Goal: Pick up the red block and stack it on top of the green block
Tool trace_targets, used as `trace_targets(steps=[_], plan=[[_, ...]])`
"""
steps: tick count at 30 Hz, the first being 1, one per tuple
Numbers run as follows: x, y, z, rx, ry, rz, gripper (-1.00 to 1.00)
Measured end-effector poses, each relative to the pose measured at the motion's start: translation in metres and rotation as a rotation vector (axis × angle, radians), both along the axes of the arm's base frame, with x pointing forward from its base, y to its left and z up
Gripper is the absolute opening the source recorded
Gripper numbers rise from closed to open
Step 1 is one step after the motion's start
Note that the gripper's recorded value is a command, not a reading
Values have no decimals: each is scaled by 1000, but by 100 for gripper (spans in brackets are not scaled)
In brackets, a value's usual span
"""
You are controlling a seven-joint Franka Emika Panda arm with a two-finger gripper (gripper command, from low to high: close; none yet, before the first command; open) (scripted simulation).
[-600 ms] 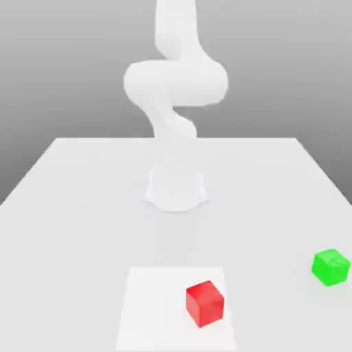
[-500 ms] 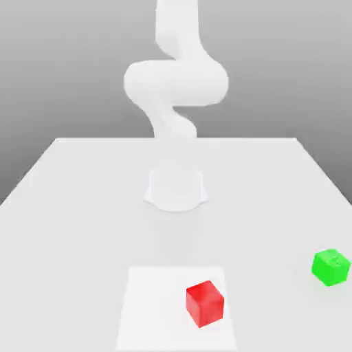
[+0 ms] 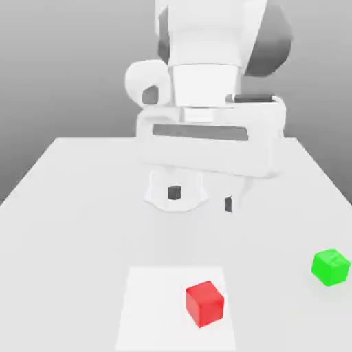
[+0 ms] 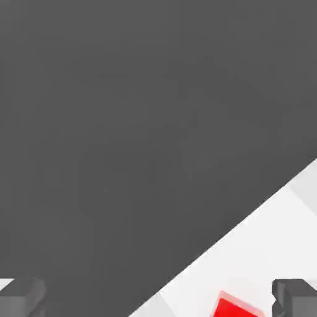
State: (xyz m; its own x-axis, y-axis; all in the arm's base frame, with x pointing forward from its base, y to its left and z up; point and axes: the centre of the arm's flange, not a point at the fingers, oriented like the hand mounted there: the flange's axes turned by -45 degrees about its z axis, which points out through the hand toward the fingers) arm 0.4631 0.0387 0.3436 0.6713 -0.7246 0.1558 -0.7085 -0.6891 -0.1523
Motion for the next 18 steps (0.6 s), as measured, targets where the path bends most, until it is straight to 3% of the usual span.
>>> trace_targets(steps=[7, 13, 14, 18], plan=[[-32, 12, -120, 39, 192, -262, 0], [-38, 13, -192, 42, 216, -298, 0], [-38, 13, -198, 41, 217, -298, -100], [-38, 13, -197, 42, 215, -298, -100]])
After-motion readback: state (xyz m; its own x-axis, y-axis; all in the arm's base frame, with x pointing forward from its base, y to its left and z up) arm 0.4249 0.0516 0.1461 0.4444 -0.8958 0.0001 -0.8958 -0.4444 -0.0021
